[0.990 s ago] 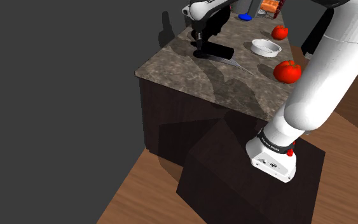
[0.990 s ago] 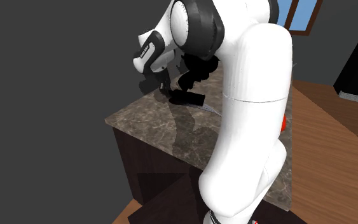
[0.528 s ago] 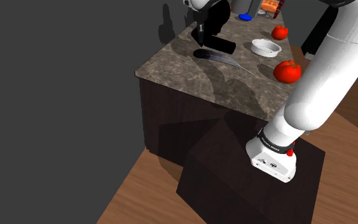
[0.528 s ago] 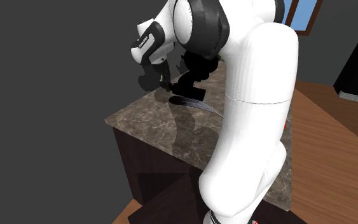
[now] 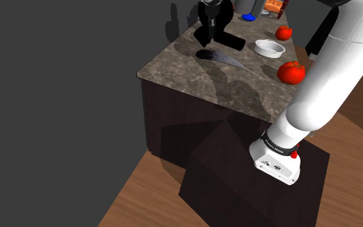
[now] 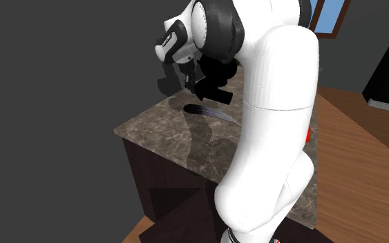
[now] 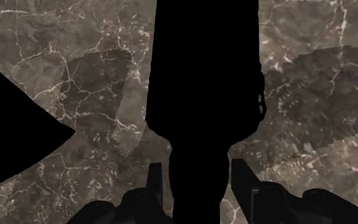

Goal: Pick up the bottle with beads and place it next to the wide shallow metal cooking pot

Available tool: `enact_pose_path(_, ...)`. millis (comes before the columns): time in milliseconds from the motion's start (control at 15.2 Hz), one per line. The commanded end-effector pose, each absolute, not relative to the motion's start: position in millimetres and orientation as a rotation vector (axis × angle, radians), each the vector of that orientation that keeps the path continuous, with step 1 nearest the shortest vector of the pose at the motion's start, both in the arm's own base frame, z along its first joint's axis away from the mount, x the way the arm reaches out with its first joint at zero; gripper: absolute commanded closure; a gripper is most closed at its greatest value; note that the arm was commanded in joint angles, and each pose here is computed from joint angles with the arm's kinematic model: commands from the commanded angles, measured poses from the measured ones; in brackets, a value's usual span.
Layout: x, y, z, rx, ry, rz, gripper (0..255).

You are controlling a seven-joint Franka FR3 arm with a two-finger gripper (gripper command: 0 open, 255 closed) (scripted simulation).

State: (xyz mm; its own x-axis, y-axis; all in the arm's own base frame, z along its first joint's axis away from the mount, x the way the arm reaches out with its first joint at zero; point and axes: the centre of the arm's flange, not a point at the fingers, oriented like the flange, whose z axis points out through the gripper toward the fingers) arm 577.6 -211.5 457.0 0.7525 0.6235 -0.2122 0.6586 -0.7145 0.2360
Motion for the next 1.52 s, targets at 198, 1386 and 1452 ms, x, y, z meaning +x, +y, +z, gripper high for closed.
enact_pose_path(198,571.1,-276.9,456.4,2.654,0.998,-0.168,255)
enact_pose_path(1386,552.7,-513.8,457.5,2.654,0.998,-0.168,255)
enact_pose_path(1452,551.7,-526.9,457.6,2.654,0.998,-0.168,255)
